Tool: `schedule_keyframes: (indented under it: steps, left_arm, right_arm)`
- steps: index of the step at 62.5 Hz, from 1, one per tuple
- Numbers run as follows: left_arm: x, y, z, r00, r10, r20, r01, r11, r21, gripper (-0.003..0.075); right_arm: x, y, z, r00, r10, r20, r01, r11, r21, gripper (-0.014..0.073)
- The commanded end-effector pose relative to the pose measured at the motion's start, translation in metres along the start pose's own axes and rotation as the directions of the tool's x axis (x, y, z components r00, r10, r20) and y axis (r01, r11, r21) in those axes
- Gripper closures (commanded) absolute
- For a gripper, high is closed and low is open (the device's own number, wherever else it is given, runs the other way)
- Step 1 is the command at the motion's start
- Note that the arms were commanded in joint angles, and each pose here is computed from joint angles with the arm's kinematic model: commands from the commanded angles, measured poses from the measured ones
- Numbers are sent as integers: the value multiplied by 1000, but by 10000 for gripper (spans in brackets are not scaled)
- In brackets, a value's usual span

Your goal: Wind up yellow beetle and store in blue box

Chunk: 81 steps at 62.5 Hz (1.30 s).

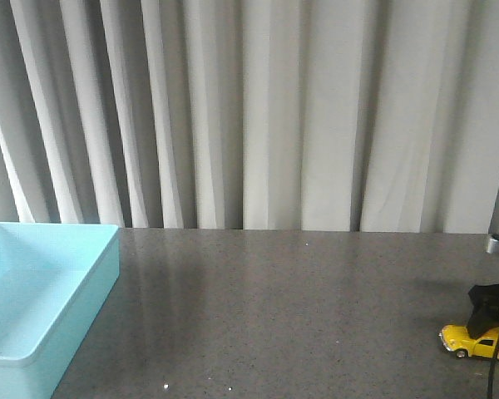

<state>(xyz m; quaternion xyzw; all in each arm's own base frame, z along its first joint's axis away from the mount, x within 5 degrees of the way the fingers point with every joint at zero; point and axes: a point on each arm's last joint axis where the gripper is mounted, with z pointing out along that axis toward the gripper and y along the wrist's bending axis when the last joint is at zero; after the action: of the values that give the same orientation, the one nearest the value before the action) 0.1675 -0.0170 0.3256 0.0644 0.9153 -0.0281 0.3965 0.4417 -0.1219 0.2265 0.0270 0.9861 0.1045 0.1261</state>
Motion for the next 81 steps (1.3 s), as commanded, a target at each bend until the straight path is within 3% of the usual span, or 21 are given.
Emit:
schedule_keyframes:
  steps: [1,20,32,43,54,65,81]
  left_arm:
    - [-12,-1,-7,996,-4,88,4,1000,5,185]
    - [-13,-1,-7,995,-1,96,1,1000,1,185]
    - [-13,-1,-7,995,-1,95,1,1000,1,185]
    - [-13,-1,-7,995,-1,96,1,1000,1,185]
    - [-13,-1,-7,995,-2,97,1,1000,2,185]
    - [-14,-1,-7,995,-2,103,2,1000,2,185]
    - [-15,-1,-7,994,5,113,-5,1000,-1,185]
  right_arm:
    - [-5,9,-41,990,-44,131,43,999,9,34]
    - [9,47,-120,960,-64,271,71,997,-18,34]
    - [23,90,-162,931,-82,356,75,997,34,34]
    - [52,138,-169,891,-147,429,141,989,45,55]
    - [105,174,-163,850,-192,490,210,978,18,89]
    - [163,186,-153,834,-209,511,247,969,-7,104]
    - [231,173,-139,847,-198,493,237,971,-17,105]
